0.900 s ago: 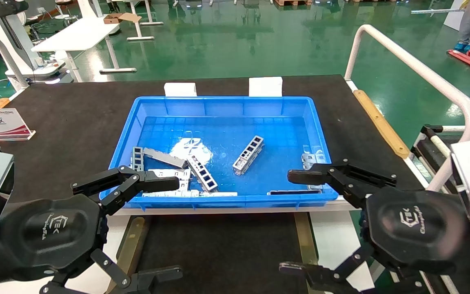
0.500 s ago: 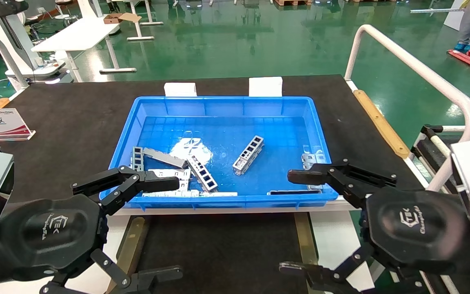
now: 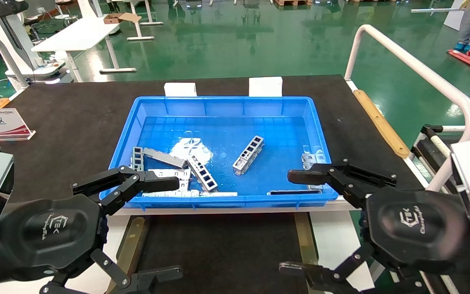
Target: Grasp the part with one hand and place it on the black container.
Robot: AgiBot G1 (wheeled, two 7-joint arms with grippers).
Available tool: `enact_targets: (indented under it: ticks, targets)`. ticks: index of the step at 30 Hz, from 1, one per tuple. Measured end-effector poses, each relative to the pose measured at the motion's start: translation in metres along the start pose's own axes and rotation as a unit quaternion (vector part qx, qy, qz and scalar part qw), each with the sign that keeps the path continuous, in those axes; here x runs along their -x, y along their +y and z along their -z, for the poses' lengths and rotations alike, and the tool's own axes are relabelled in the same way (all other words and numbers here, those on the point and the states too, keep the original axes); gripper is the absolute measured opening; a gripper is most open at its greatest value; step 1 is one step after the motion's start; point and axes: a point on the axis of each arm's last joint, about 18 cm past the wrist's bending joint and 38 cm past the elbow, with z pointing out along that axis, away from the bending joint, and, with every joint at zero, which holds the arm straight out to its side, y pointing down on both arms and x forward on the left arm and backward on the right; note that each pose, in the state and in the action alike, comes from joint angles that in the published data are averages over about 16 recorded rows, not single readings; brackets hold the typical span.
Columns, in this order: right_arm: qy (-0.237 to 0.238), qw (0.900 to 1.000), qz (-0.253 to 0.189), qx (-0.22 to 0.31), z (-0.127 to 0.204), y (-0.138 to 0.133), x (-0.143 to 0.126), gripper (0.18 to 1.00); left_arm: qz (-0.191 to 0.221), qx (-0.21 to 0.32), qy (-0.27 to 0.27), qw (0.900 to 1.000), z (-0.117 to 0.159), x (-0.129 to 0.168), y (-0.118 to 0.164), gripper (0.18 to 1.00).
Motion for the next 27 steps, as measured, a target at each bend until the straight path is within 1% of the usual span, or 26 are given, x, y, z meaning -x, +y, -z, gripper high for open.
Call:
enact_targets:
  ticks: [17,27]
  targets:
    - [0.0,1.0,0.0,0.0,0.0,0.0,0.0,1.001,-0.006,0.004,-0.003,1.0,-0.002,0.003,0.001,1.001]
    - [0.0,1.0,0.0,0.0,0.0,0.0,0.0,1.001,-0.008,0.016,-0.023,0.9996,-0.015,0.024,0.008,1.001]
